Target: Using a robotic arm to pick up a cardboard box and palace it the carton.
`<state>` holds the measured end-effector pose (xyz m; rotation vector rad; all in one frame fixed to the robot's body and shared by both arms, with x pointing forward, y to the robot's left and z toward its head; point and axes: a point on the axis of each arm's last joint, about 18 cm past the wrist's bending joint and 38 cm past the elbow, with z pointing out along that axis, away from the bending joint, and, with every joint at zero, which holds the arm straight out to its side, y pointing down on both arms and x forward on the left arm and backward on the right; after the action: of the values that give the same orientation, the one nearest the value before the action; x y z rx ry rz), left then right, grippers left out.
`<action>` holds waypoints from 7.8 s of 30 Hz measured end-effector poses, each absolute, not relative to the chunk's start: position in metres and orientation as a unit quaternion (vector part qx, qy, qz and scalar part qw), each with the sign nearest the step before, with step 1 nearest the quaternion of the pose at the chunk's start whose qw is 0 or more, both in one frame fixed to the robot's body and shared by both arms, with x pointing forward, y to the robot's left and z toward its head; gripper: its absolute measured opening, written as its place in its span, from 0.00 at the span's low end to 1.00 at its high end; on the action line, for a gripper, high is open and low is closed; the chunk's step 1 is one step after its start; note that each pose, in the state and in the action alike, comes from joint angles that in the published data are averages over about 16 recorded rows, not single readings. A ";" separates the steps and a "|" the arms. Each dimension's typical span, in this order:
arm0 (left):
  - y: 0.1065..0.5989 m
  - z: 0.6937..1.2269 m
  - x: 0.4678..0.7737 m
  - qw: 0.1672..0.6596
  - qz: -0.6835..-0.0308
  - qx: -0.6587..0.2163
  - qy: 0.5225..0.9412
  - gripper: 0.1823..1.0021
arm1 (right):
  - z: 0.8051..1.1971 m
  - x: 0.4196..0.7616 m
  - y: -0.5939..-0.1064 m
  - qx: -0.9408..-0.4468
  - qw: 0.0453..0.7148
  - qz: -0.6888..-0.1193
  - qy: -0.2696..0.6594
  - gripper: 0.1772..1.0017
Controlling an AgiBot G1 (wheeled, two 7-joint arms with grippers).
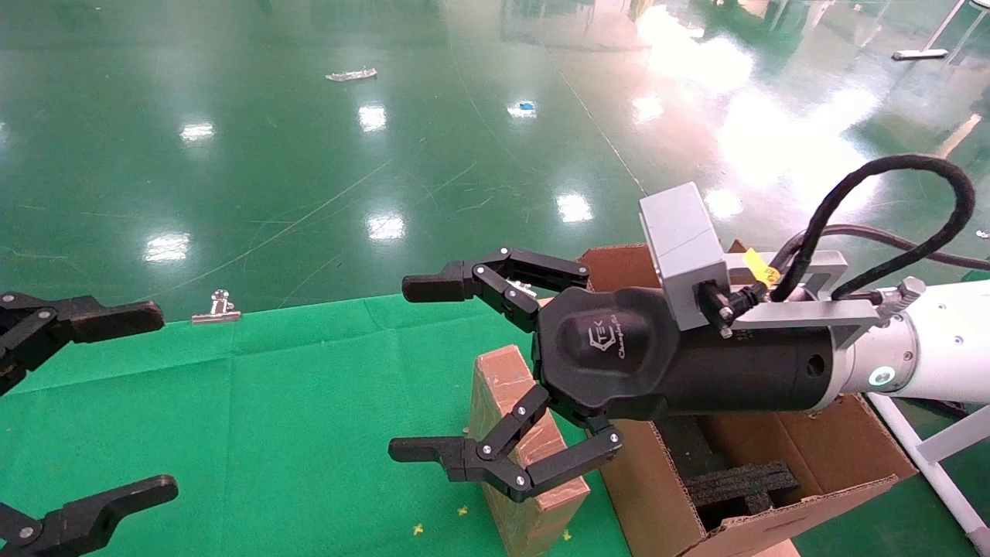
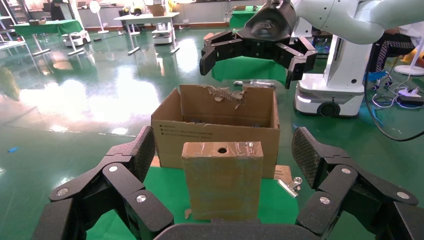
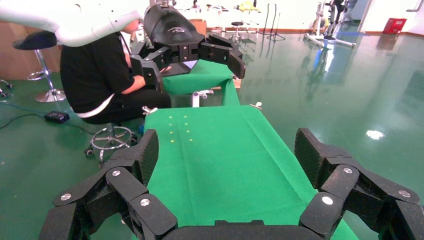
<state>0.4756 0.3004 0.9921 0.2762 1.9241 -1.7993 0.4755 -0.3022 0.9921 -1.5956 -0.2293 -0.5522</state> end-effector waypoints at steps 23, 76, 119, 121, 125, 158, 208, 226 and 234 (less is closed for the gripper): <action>0.300 0.992 0.476 0.244 -0.659 0.101 0.704 1.00 | 0.968 0.496 -0.276 -0.780 0.571 -0.234 -0.106 1.00; 0.300 0.992 0.476 0.244 -0.659 0.101 0.704 1.00 | 1.029 0.536 -0.257 -0.959 0.130 -0.243 0.067 1.00; 0.300 0.992 0.476 0.244 -0.659 0.101 0.704 0.94 | 0.978 0.571 -0.262 -0.900 0.157 -0.173 0.369 0.89; 0.300 0.992 0.476 0.244 -0.659 0.101 0.704 0.92 | 0.977 0.571 -0.263 -0.900 0.156 -0.174 0.369 0.86; 0.300 0.992 0.476 0.244 -0.659 0.101 0.704 0.86 | 0.976 0.571 -0.265 -0.900 0.154 -0.176 0.369 0.78; 0.300 0.992 0.476 0.244 -0.659 0.101 0.704 0.08 | 1.150 0.514 -0.454 -0.718 0.390 -0.419 0.395 0.19; 0.300 0.992 0.476 0.244 -0.659 0.101 0.704 0.74 | 0.922 0.594 -0.555 -0.667 0.174 -0.251 0.680 0.18; 0.300 0.992 0.476 0.244 -0.659 0.101 0.704 0.98 | 0.857 0.620 -0.545 -0.688 0.183 -0.250 0.656 0.16; 0.300 0.992 0.476 0.244 -0.659 0.101 0.704 1.00 | 0.861 0.619 -0.546 -0.694 0.196 -0.250 0.646 0.15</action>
<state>0.4757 0.3004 0.9921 0.2763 1.9241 -1.7994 0.6192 -0.5458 0.8614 -1.9425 1.8101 -0.7010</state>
